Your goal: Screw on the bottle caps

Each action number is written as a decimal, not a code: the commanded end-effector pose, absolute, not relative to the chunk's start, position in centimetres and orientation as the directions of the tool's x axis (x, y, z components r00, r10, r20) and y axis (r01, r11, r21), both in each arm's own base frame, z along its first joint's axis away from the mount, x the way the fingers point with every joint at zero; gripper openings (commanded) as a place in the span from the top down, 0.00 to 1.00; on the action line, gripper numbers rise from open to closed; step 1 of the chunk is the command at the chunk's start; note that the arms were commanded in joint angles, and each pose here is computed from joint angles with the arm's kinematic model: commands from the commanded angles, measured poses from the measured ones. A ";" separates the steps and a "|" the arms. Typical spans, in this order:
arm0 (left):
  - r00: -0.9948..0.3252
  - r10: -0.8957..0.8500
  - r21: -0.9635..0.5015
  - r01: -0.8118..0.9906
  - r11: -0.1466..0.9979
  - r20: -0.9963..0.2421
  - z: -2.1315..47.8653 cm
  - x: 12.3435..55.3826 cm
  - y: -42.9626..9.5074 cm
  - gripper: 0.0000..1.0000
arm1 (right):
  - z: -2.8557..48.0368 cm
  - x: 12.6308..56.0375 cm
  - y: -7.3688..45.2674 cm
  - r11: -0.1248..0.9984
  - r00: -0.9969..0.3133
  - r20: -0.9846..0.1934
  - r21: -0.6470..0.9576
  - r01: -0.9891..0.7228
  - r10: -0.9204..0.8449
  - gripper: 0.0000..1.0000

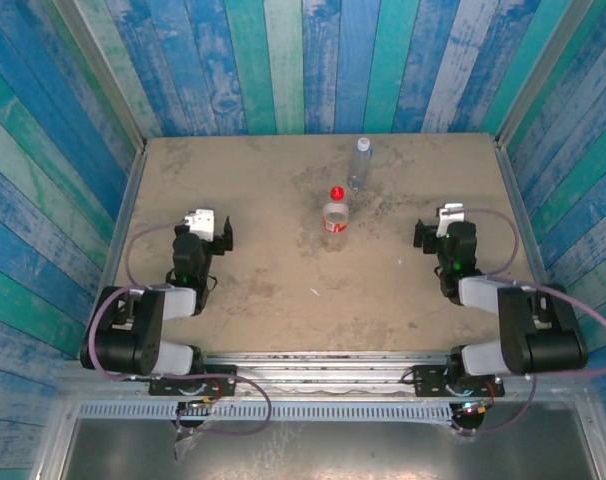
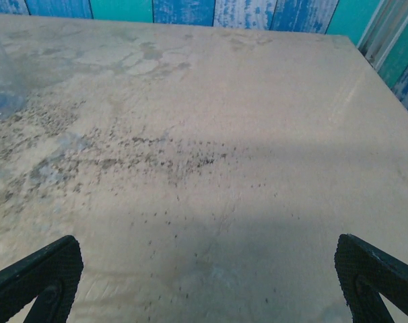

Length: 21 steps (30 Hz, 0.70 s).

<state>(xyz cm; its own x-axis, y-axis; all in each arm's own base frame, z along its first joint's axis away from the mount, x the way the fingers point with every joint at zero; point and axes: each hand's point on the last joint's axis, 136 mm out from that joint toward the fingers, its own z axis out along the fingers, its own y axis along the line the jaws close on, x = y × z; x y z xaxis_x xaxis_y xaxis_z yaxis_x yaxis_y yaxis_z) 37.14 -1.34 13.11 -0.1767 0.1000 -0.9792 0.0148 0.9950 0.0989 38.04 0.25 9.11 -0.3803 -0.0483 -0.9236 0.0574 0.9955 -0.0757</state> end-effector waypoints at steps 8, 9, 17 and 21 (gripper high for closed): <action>-0.154 -0.013 -0.005 -0.047 0.999 -0.988 12.8 38.4 0.6 0.06 | 10.1 39.5 0.6 0.997 -0.337 -0.940 -0.071 0.030 -0.057 0.00; -0.146 -0.009 -0.002 -0.047 0.999 -0.989 12.9 38.4 0.6 0.06 | 10.0 39.5 0.6 0.997 -0.339 -0.939 -0.071 0.032 -0.056 0.00; -0.158 -0.014 -0.007 -0.050 0.999 -0.987 12.7 38.4 0.6 0.06 | 10.0 39.6 0.6 0.997 -0.340 -0.939 -0.072 0.030 -0.057 0.00; -0.160 -0.013 -0.005 -0.050 0.999 -0.987 12.7 38.4 0.6 0.06 | 10.0 39.6 0.6 0.997 -0.340 -0.939 -0.073 0.029 -0.058 0.00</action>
